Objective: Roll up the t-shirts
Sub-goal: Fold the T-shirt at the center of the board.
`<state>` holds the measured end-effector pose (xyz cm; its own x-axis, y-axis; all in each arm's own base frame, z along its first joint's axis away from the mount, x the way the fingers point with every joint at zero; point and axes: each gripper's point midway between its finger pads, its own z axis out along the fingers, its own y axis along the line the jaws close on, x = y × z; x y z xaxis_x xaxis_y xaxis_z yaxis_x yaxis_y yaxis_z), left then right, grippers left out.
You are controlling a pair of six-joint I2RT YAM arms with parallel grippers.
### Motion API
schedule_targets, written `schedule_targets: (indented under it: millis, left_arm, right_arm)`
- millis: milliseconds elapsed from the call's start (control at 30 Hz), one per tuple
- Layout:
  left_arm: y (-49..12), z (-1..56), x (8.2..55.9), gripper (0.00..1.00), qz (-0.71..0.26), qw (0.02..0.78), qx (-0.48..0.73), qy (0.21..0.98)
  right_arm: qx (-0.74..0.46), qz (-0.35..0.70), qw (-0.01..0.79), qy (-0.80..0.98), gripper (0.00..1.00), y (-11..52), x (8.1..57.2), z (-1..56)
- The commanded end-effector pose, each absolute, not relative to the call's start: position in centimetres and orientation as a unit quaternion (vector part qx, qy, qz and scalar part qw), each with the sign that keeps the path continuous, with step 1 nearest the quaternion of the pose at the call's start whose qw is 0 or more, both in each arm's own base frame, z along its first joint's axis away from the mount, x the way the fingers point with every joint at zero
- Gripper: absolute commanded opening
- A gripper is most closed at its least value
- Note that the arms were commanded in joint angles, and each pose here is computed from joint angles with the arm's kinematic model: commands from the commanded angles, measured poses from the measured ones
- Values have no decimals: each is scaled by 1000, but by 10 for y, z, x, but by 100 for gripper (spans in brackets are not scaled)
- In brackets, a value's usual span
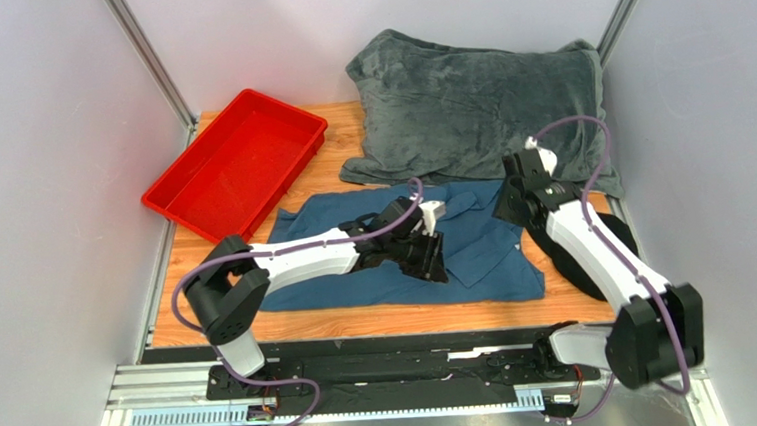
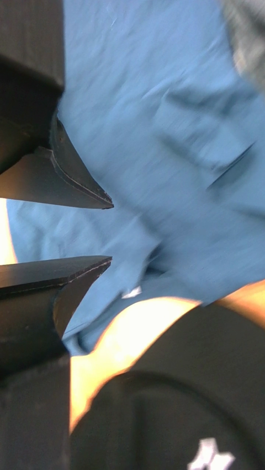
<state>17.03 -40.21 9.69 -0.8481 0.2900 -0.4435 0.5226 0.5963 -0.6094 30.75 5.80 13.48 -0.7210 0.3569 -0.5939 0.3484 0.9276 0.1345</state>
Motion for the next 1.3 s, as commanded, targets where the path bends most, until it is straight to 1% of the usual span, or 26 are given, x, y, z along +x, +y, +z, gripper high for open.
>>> schedule_targets:
  millis: [0,133,333,500,833,1033,1067,1267]
  left_arm:
    - [-432,102,164,41,-389,158,254,871]
    - [-446,96,158,43,-371,159,270,874]
    - [-464,79,156,44,-342,156,284,882]
    - [-469,69,160,44,-318,158,290,889]
    - [-464,51,169,45,-266,167,295,903]
    - [-468,47,173,45,-257,171,291,906]
    - [-469,46,172,45,-256,170,290,906]
    - [-475,50,177,42,-258,176,284,906]
  right_arm:
    - [242,19,334,911,43,45,285,127]
    - [269,30,326,906,44,29,269,107]
    - [282,74,314,904,43,32,274,87]
    - [288,73,300,906,41,29,281,72]
    - [286,59,310,905,35,22,293,63]
    - [278,55,313,906,22,21,295,62]
    - [278,56,312,907,16,21,296,62]
    - [272,55,314,908,4,21,297,66]
